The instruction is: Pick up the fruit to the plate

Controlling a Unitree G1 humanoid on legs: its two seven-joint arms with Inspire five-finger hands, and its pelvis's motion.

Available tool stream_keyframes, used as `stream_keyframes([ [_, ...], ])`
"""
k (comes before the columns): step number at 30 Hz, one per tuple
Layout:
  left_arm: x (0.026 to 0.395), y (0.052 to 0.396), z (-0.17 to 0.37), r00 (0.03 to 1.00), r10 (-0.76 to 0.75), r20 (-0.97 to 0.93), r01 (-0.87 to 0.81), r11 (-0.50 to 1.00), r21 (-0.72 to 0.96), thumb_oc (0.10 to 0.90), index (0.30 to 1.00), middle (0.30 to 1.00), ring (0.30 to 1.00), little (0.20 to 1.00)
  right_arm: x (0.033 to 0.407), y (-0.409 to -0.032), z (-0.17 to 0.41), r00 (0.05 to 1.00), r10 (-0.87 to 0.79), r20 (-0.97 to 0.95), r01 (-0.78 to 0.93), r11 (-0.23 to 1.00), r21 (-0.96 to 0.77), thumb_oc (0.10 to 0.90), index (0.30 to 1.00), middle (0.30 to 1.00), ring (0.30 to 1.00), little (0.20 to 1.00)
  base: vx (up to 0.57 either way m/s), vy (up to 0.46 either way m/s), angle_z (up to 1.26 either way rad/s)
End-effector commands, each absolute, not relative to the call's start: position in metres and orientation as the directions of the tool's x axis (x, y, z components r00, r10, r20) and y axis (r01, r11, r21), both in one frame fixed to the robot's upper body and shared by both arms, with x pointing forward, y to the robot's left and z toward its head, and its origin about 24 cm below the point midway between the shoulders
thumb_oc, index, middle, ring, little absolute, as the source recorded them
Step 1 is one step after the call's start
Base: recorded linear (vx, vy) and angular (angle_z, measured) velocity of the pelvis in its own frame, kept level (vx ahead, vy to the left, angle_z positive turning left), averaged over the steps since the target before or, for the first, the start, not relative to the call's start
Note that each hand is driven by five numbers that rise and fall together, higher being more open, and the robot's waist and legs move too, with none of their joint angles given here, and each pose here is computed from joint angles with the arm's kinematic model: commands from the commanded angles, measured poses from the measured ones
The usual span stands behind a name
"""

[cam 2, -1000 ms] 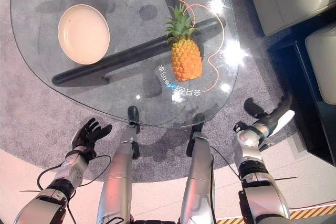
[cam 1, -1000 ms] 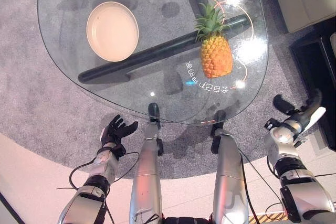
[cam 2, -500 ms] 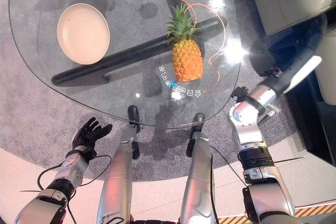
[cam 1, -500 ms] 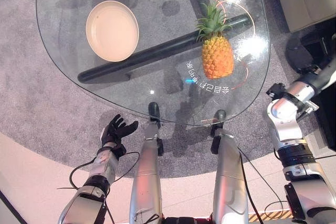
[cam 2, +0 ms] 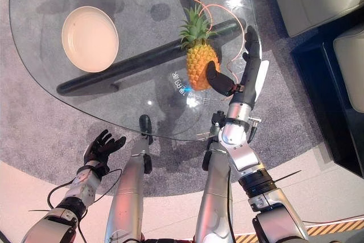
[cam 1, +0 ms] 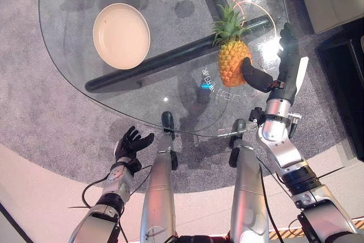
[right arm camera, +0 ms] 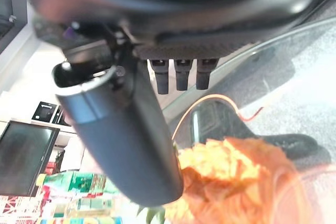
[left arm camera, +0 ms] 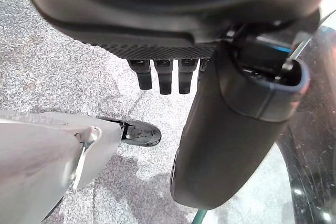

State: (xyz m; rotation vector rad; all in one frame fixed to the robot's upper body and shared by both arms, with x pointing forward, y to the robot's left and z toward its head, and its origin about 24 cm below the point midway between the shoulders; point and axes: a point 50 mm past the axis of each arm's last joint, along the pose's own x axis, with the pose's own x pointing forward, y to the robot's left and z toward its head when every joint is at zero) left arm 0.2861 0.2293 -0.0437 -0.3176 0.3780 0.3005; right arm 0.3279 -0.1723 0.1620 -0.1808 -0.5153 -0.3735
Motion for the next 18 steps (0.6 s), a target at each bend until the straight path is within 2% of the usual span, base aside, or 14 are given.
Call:
stream_keyframes([
  [1, 0.265, 0.241, -0.058, 0.853, 0.291, -0.433, -0.402, 0.896, -0.191, 0.8, 0.9, 0.9, 0.9, 0.9, 0.311, -0.154, 0.206, 0.705, -0.212, 0.676, 0.294, 0.956, -0.007, 0.8, 0.9, 0.9, 0.9, 0.9, 0.0, 0.0, 0.0],
  [18, 0.264, 0.231, -0.063, 0.851, 0.263, -0.454, -0.383, 0.903, -0.194, 0.8, 0.9, 0.9, 0.9, 0.9, 0.313, -0.131, 0.205, 0.772, -0.113, 0.625, 0.222, 0.97, -0.099, 0.8, 0.9, 0.9, 0.9, 0.9, 0.0, 0.0, 0.0],
])
